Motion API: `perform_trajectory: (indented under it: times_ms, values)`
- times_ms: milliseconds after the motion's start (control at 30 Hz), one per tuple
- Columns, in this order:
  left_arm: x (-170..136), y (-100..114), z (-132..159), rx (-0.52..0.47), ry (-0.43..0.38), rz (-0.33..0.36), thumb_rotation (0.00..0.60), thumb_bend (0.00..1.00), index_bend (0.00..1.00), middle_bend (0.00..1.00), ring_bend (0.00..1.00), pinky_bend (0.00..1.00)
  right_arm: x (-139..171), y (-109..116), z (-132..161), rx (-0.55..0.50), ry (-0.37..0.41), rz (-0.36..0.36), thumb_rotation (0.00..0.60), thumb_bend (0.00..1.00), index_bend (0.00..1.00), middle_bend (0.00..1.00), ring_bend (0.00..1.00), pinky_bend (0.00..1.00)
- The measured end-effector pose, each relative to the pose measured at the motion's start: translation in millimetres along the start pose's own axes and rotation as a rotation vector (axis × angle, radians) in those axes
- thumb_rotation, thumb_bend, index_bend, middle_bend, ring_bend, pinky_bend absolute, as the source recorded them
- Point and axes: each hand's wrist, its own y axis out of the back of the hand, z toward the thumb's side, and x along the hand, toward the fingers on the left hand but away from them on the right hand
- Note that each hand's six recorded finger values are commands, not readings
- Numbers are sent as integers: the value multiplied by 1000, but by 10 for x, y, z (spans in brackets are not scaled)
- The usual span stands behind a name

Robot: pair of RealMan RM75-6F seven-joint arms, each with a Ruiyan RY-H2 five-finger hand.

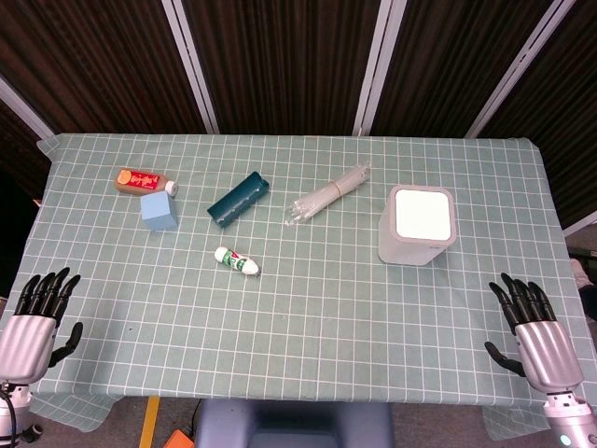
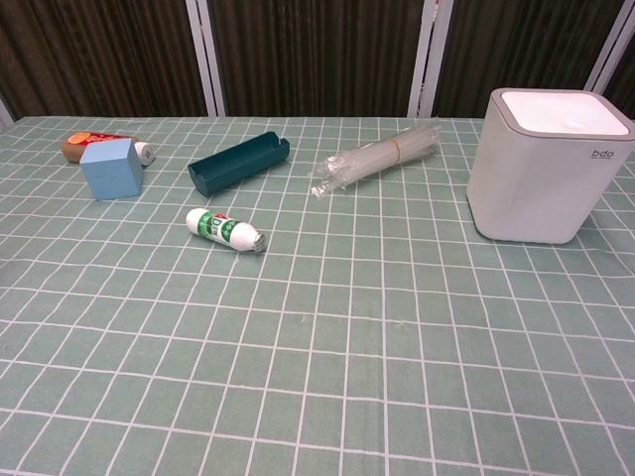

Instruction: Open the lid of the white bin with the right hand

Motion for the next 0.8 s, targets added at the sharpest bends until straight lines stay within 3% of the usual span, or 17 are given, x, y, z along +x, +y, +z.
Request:
perform_trajectory:
  times_ms: [33, 133, 200, 300, 333, 400, 533, 667, 800]
  values:
    - [1, -2, -1, 0, 1, -1, 600, 452, 0, 0, 0, 3, -7, 8, 0, -2, -1, -7, 600, 330, 0, 45, 0, 0]
    - [-3, -4, -10, 0, 4, -5, 600, 452, 0, 0, 0, 3, -51, 20, 2, -9, -3, -35, 600, 331, 0, 319, 86, 10]
    - [-15, 4, -21, -2, 8, -2, 600, 452, 0, 0, 0, 3, -110, 7, -5, -20, -8, -48, 600, 331, 0, 578, 331, 125]
    - [-33, 13, -37, -2, 13, 0, 600, 452, 0, 0, 0, 10, -234, -10, -2, -28, -10, -56, 600, 331, 0, 815, 622, 383]
    - [-35, 13, -39, -3, 13, 0, 600, 452, 0, 0, 0, 15, -257, -15, 1, -29, -8, -55, 600, 331, 0, 906, 764, 541]
    - [-46, 12, -51, -6, 18, -2, 600, 452, 0, 0, 0, 23, -322, -17, 19, -34, -2, -52, 600, 330, 0, 999, 954, 778]
    - [-80, 8, -42, -11, 10, -3, 600, 452, 0, 0, 0, 32, -597, -15, 109, -57, 21, -25, 600, 330, 0, 1000, 1000, 896]
    - [-84, 11, -76, -14, 21, -5, 600, 453, 0, 0, 0, 51, -1001, -98, 262, -73, 35, 83, 600, 339, 0, 1000, 1000, 946]
    - [-126, 19, -97, -15, 23, -2, 600, 453, 0, 0, 0, 53, -1320, -147, 426, -75, 35, 168, 600, 439, 0, 1000, 1000, 971]
